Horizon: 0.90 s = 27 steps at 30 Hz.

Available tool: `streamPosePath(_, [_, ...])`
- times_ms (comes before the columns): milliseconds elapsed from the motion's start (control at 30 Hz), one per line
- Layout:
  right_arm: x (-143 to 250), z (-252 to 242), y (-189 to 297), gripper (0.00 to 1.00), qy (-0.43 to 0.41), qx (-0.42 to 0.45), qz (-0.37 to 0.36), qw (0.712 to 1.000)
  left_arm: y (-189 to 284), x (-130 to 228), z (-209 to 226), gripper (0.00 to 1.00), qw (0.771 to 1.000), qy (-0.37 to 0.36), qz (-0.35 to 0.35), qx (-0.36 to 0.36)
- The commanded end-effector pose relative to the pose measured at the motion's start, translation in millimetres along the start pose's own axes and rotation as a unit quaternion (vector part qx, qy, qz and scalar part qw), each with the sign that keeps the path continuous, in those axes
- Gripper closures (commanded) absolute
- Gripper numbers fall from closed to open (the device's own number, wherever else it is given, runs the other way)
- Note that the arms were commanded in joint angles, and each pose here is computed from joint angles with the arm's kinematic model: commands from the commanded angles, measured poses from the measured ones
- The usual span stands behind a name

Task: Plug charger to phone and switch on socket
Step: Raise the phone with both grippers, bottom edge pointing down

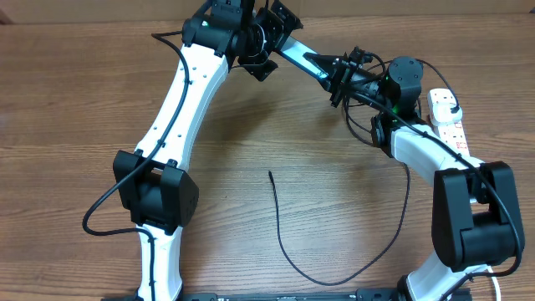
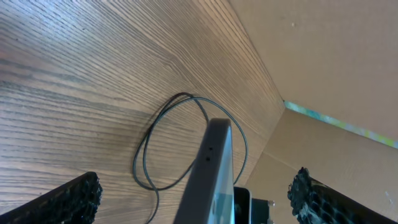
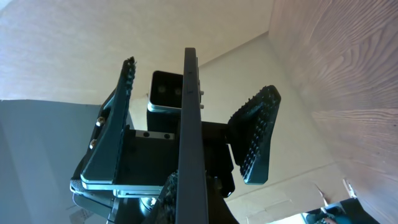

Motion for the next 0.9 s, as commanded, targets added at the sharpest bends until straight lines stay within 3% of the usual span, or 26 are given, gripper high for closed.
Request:
streamPosePath(0, [10.7,9.1,-1.5,0.96,-0.051,-0.007,0.013,0.999,5.6,1.8,-7.9,0.02,1.0,0.0,-0.01,0.005])
streamPosePath(33, [10.7,9.1,-1.5,0.96,-0.051,-0.007,0.013,0.999,5.5,2.0,-8.0,0.04,1.0,-0.001,-0.01,0.005])
streamPosePath(100, [10.7,9.1,-1.5,0.96,-0.051,-0.007,0.013,0.999,4.9,2.8,-8.3,0.17,1.0,-0.004,-0.012,0.004])
streamPosePath(333, [11.2,8.8,-1.5,0.96,-0.051,-0.006,0.015,0.999,4.5,3.6,-8.8,0.36,1.0,-0.006,-0.011,0.004])
streamPosePath(433, [12.2,7.8,-1.5,0.96,-0.051,-0.002,0.018,0.999,3.8,4.6,-9.3,0.49,1.0,-0.007,-0.013,0.002])
streamPosePath(667, [14.4,8.4,-1.4,0.96,-0.046,-0.001,0.024,0.999,2.4,7.7,-10.9,0.62,1.0,-0.01,-0.012,0.002])
streamPosePath(867, [19.4,12.8,-1.3,0.96,-0.029,-0.01,0.034,0.999,1.3,9.9,-11.8,0.67,1.0,-0.012,-0.012,0.0])
Point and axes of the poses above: each gripper's point midway between its finger pads, its own y axis back along the fingers, its own z axis along the line the jaws close on, x = y × z, the point moved 4 cm from there along y, back along the fingers, and after that the axes turned 13 degrees about -y, right-handed, at the moved point
